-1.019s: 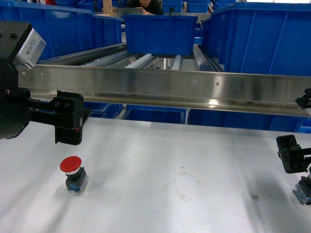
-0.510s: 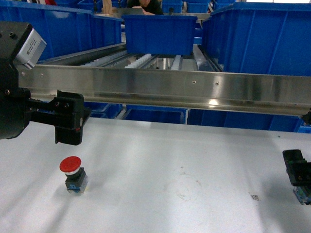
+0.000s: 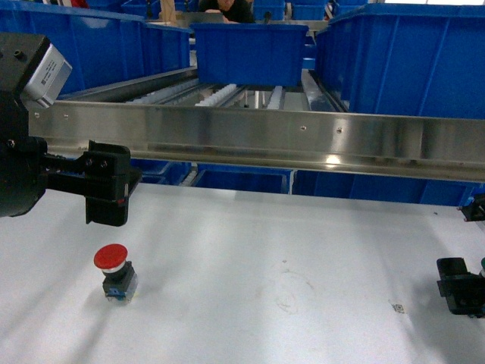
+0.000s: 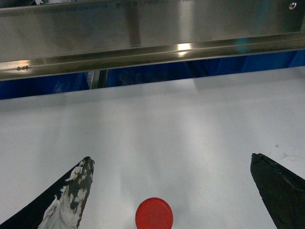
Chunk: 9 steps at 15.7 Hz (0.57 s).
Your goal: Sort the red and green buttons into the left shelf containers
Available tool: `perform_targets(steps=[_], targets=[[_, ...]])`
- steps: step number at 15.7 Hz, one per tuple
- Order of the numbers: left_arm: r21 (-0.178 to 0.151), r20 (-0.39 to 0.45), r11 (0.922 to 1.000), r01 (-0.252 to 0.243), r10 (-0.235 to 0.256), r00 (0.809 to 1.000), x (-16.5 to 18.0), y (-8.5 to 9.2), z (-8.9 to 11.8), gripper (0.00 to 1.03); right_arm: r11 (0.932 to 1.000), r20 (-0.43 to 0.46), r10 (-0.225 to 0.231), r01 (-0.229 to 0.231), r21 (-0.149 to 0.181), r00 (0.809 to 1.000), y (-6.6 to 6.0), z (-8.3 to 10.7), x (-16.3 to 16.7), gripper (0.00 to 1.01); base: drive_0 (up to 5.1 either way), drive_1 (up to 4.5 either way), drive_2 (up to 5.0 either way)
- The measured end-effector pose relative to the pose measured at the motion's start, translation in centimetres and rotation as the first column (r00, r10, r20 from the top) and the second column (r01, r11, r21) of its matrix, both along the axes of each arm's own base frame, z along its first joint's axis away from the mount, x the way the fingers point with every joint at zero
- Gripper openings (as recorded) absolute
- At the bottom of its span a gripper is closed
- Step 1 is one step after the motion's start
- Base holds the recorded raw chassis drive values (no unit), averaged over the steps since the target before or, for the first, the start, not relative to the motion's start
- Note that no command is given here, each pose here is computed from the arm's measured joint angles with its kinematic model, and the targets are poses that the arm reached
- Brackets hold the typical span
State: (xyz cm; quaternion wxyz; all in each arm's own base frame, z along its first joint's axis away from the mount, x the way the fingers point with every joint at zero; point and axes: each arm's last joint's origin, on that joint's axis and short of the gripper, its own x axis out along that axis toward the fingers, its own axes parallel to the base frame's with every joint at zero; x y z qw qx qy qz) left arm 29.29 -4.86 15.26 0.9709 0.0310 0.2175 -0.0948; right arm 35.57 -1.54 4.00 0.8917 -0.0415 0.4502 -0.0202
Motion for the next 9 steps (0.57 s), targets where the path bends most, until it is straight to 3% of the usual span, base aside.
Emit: perform_targets(steps=[5,6,9], targets=[[0.000,0.000,1.0000,0.000,0.000,1.000,0.00,0.00,0.00,0.98,0.9999,0.021,-0.003,0.003,-0.011,1.000,0.21,-0.96,-0.90,0.33,0.0,0.00,0.0],[0.000,0.000,1.0000,0.000,0.000,1.000,0.00,0.00,0.00,0.98,1.0000,0.029,-0.002,0.002,-0.010,1.000,0.21,-0.94,-0.89,0.28,0.0,0.00,0.0],[0.000,0.000,1.0000,0.000,0.000,1.000,0.00,0.00,0.00,0.98,1.0000,0.068,0.005,-0.005,0.000,0.998,0.22,-0.97,-1.08,0.27,0.0,0.00,0.0]])
